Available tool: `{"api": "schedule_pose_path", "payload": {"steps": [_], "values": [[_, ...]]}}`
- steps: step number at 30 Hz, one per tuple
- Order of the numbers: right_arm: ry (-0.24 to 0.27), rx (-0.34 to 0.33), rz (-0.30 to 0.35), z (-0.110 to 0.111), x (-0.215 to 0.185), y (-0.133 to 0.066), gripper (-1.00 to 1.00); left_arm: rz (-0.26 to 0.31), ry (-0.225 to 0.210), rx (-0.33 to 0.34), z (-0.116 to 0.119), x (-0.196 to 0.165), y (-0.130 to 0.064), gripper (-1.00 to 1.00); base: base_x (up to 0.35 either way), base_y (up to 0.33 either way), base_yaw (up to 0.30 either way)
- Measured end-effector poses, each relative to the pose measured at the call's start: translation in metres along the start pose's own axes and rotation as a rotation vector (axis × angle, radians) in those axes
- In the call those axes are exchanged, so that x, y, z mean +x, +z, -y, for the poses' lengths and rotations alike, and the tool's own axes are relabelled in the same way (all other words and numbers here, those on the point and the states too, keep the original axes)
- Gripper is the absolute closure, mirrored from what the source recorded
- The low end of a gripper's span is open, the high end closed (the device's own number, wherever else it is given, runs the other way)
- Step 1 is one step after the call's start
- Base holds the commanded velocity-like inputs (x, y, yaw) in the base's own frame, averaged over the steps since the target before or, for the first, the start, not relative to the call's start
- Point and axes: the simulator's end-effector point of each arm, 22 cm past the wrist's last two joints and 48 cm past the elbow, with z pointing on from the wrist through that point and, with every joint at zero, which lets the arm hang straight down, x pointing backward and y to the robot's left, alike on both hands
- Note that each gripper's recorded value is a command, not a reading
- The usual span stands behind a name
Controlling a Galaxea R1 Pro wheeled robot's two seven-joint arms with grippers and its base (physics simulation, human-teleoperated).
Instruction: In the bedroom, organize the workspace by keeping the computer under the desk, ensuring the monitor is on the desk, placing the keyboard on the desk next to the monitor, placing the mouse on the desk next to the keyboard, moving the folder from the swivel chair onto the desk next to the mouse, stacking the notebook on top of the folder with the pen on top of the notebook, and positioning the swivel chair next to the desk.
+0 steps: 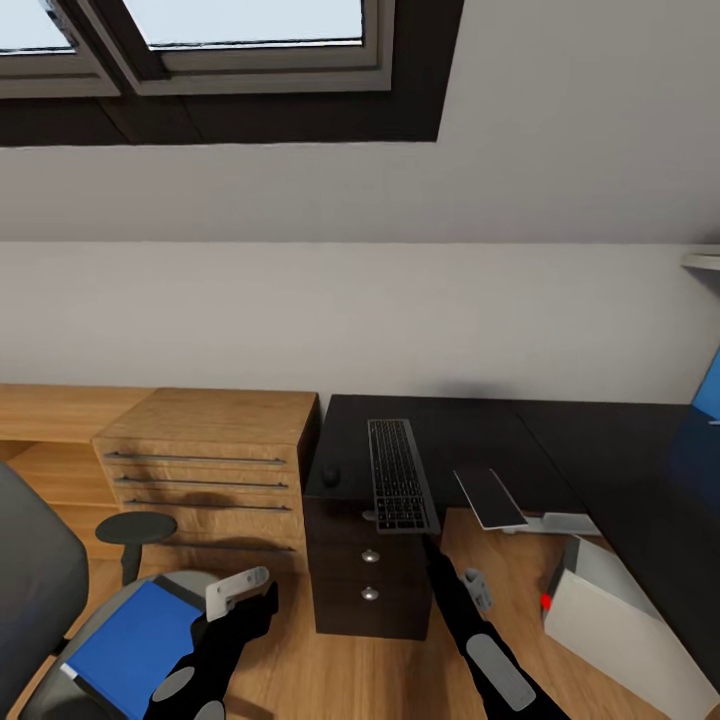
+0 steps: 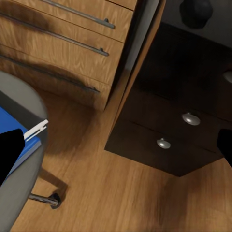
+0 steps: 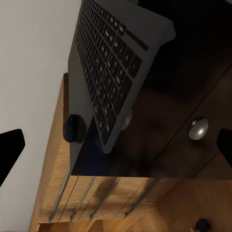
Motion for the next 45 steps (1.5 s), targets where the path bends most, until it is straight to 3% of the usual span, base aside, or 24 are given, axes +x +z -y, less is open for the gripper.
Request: {"api": "schedule_pose_path", "payload": {"steps": [12, 19, 45], "values": [[-0.006, -0.048, -0.017, 0.008, 0.009, 0.005, -1.00, 0.000, 0.000, 0.000, -0.004, 0.015, 0.010, -1.00, 0.000, 0.000, 0.000], [0.006, -0.057, -0.074, 0.017, 0.025, 0.007, -1.00, 0.001, 0.000, 0.000, -0.006, 0.025, 0.016, -1.00, 0.000, 0.000, 0.000], [0.019, -0.091, -0.072, 0.047, 0.038, 0.018, -1.00, -0.001, -0.001, 0.000, -0.017, 0.064, 0.039, -1.00, 0.000, 0.000, 0.000]]}}
